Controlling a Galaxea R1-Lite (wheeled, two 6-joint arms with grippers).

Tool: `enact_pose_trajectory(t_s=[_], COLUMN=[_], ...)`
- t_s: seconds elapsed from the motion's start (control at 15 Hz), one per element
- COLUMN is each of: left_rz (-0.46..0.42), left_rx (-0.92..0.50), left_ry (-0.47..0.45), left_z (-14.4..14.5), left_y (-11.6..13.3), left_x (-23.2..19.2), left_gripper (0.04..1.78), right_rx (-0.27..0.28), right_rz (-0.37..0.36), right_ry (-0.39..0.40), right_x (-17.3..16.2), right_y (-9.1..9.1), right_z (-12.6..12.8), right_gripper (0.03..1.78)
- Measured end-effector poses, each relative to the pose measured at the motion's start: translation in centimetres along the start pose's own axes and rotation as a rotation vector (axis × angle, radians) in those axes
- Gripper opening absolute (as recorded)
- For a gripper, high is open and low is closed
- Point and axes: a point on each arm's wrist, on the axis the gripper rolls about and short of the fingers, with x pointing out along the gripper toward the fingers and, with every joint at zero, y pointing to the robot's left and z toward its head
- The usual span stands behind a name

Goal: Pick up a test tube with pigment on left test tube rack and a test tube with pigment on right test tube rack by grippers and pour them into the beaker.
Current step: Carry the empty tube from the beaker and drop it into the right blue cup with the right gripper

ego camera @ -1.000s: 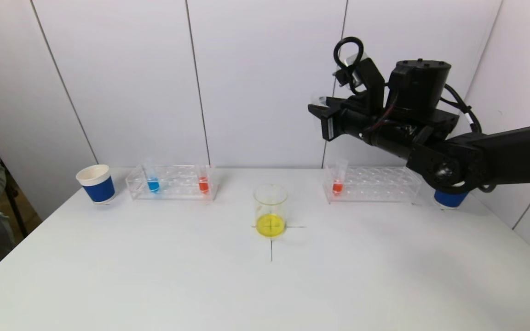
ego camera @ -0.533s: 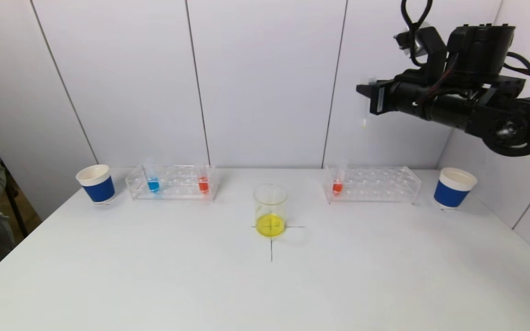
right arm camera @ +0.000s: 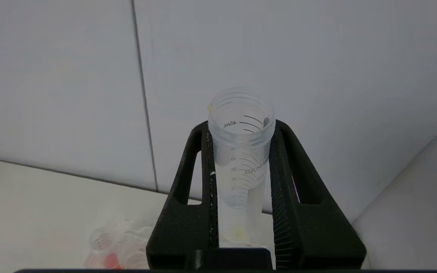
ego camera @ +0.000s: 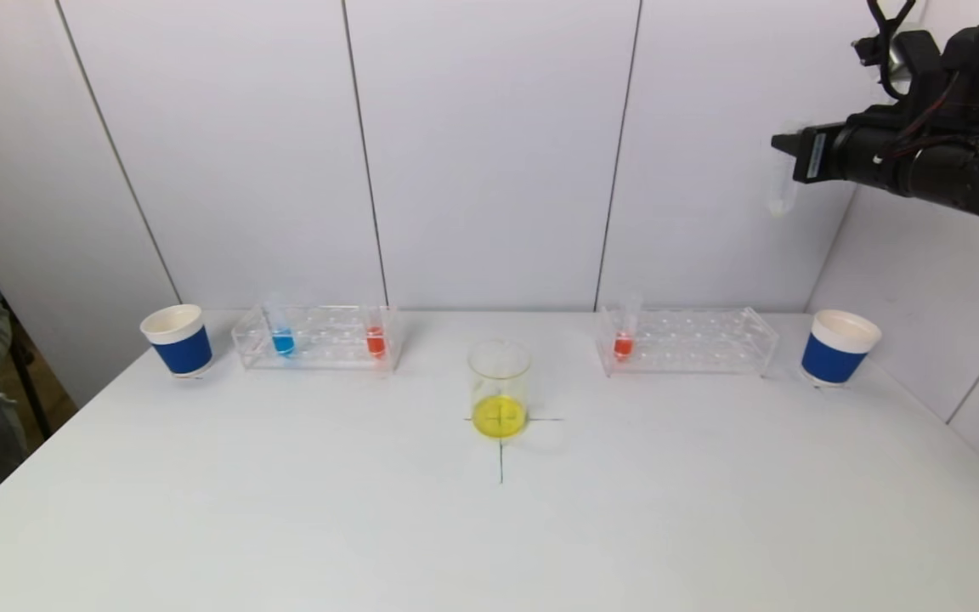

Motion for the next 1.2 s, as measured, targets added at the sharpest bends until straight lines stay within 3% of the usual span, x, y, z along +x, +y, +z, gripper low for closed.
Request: enact_pose_trajectory(t_s=[0.67, 1.2], left_rz=[0.0, 0.0], left_rx=[0.0, 0.0], left_ry=[0.0, 0.0], left_z=[0.0, 0.0], left_y=[0.0, 0.0], left_x=[0.0, 0.0], left_gripper=[1.77, 1.77], right_rx=[0.074, 0.102], right_rz=[-0.157, -0.235], right_ry=[0.076, 0.13], right_x=[1.3, 2.0], right_y=[-7.7, -11.4], right_z=[-4.3, -8.7], right_gripper=[0.46, 0.46])
